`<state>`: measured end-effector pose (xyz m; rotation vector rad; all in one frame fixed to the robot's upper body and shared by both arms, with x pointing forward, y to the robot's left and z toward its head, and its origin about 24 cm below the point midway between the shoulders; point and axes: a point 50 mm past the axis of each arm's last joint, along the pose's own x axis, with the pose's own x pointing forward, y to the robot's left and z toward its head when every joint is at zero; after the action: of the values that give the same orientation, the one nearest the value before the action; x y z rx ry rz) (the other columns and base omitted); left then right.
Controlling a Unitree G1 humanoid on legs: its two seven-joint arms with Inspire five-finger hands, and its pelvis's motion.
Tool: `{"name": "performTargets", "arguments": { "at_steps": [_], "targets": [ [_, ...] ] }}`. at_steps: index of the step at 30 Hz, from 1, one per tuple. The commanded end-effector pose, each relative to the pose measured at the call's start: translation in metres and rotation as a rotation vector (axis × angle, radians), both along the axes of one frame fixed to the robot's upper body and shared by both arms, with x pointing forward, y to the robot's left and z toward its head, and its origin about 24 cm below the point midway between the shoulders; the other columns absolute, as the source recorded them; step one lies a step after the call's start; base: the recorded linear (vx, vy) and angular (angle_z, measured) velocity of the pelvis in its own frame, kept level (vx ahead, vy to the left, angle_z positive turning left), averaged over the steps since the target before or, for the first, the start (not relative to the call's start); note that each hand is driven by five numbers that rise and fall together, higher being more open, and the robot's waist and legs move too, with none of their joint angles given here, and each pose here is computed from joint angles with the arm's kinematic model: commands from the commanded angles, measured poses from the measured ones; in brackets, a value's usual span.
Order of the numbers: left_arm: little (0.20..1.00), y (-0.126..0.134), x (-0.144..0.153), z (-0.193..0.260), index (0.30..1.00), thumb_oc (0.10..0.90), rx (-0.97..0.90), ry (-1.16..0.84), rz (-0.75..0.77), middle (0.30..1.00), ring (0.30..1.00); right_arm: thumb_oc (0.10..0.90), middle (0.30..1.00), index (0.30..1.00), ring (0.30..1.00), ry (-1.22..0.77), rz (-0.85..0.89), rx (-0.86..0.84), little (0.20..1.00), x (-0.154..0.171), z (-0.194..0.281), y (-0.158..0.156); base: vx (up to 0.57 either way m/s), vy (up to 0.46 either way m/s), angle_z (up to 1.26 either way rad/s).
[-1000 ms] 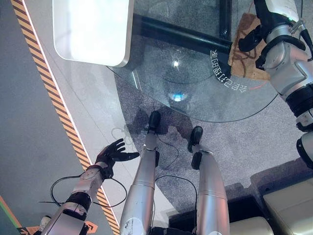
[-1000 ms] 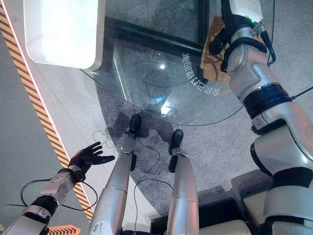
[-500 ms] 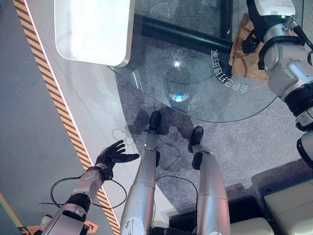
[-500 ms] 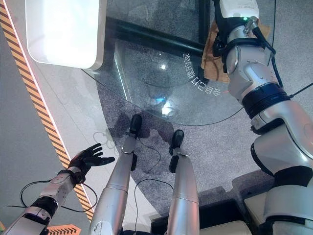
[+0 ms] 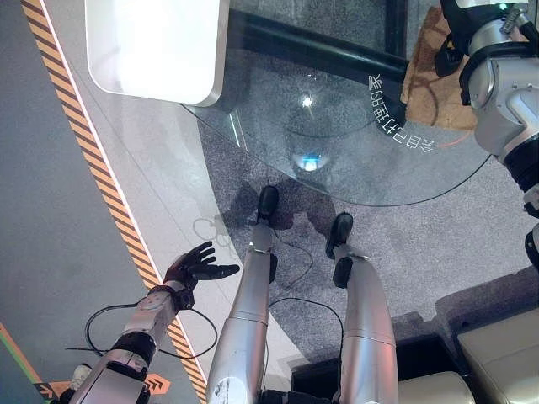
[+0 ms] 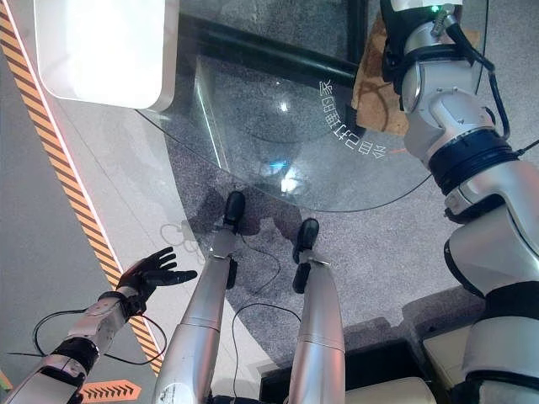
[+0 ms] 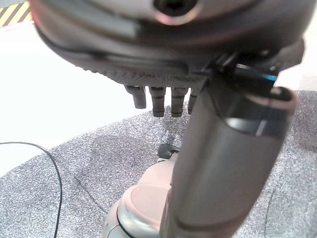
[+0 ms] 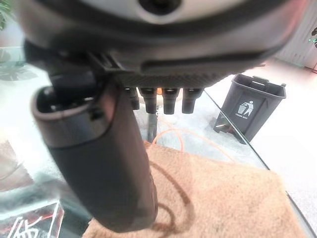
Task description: Wipe the table with a cloth and put it in the basket.
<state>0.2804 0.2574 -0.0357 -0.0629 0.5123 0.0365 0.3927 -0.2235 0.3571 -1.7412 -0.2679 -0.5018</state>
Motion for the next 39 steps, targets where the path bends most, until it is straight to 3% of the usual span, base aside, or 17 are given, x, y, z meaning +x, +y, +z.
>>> {"name": "performTargets", "arguments": {
  "at_steps": [1,16,28,39],
  "targets": [
    [0.900,0.018,-0.015,-0.007,0.900,0.800,0.064,0.059,0.006,0.900,0.900,0.800,0.900,0.900,0.900,-0.162,-0.066,-0.120,0.900,-0.025,0.048,-0.013,0.00,0.000,0.00],
    [0.900,0.016,-0.015,-0.007,0.900,0.800,0.060,0.052,0.000,0.900,0.900,0.800,0.900,0.900,0.900,-0.097,-0.063,-0.153,0.900,-0.021,0.041,-0.012,0.00,0.000,0.00],
    [0.900,0.020,-0.020,-0.008,0.900,0.800,0.062,0.051,-0.008,0.900,0.900,0.800,0.900,0.900,0.900,0.055,-0.062,-0.006,0.900,-0.014,0.028,-0.020,0.00,0.000,0.00],
    [0.900,0.021,-0.022,-0.008,0.900,0.800,0.067,0.059,-0.015,0.900,0.900,0.800,0.900,0.900,0.900,0.146,-0.083,0.026,0.900,-0.012,0.021,-0.028,0.00,0.000,0.00]
  ]
}}
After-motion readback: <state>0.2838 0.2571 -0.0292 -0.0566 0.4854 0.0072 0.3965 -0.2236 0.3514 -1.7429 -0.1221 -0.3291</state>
